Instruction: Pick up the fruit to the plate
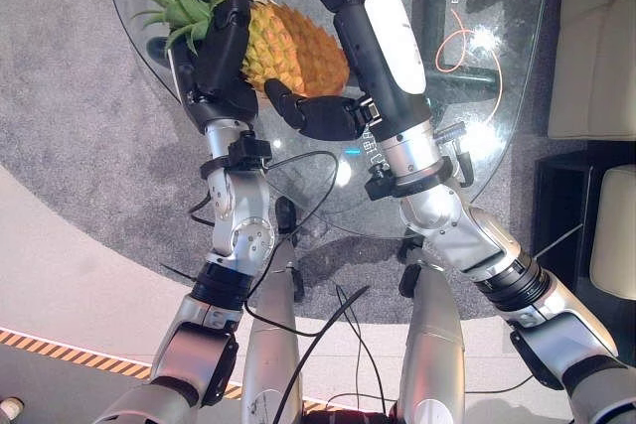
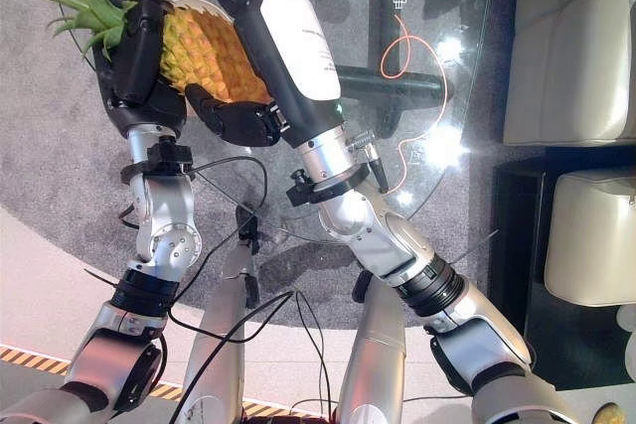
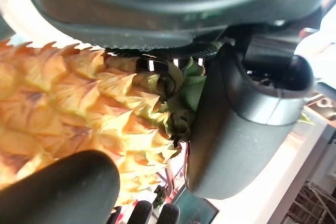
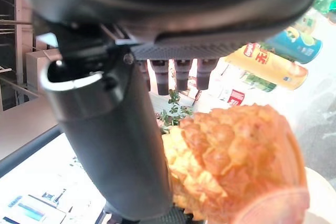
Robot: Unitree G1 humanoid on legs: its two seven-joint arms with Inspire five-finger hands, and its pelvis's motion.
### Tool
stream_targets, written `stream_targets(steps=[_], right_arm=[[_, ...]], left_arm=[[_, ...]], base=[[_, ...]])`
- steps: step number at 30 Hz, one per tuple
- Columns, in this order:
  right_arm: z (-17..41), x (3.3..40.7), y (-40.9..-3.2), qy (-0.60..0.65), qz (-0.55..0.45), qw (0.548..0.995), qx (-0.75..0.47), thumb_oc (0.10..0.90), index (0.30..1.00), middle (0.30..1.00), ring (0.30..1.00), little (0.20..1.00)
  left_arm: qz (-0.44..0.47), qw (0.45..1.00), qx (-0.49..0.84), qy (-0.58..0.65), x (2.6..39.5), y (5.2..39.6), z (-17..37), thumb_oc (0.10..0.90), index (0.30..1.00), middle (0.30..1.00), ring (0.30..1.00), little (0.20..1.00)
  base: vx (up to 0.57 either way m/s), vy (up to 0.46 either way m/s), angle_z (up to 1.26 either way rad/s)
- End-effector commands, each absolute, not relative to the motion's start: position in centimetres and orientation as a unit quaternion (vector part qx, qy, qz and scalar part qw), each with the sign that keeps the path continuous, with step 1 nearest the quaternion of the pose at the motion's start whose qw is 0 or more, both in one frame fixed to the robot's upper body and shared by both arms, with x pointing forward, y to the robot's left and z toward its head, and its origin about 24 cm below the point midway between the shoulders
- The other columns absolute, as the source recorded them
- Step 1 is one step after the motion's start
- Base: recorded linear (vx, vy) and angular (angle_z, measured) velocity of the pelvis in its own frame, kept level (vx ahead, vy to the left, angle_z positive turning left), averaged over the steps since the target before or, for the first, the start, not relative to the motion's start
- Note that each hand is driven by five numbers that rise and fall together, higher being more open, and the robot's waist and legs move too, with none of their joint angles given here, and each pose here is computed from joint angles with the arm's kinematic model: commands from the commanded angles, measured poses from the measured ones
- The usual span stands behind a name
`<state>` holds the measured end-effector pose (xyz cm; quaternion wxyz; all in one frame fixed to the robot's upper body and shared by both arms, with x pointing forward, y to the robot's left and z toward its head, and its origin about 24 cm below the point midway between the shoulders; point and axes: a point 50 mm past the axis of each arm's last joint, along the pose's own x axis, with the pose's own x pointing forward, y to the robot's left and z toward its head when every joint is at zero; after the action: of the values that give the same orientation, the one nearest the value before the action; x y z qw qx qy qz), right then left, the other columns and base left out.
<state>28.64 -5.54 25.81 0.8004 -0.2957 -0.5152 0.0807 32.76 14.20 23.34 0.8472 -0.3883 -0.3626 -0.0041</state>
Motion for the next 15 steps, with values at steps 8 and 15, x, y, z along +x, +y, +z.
stream_targets(steps=[8, 15], right_arm=[[31.97, 25.23, -5.83, -0.652, 0.019, 0.731, -0.2, 0.8, 0.9, 0.9, 0.9, 0.9], [32.04, 25.56, -5.95, -0.649, 0.001, 0.734, -0.201, 0.8, 0.9, 0.9, 0.9, 0.9]], left_arm=[[0.079, 0.74, -0.387, -0.544, 29.1, 16.74, 29.64, 0.1, 0.3, 0.3, 0.3, 0.2], [0.141, 0.734, -0.368, -0.553, 28.94, 17.1, 29.69, 0.1, 0.3, 0.3, 0.3, 0.2]], base=[[0.0, 0.0, 0.0], [0.0, 0.0, 0.0]])
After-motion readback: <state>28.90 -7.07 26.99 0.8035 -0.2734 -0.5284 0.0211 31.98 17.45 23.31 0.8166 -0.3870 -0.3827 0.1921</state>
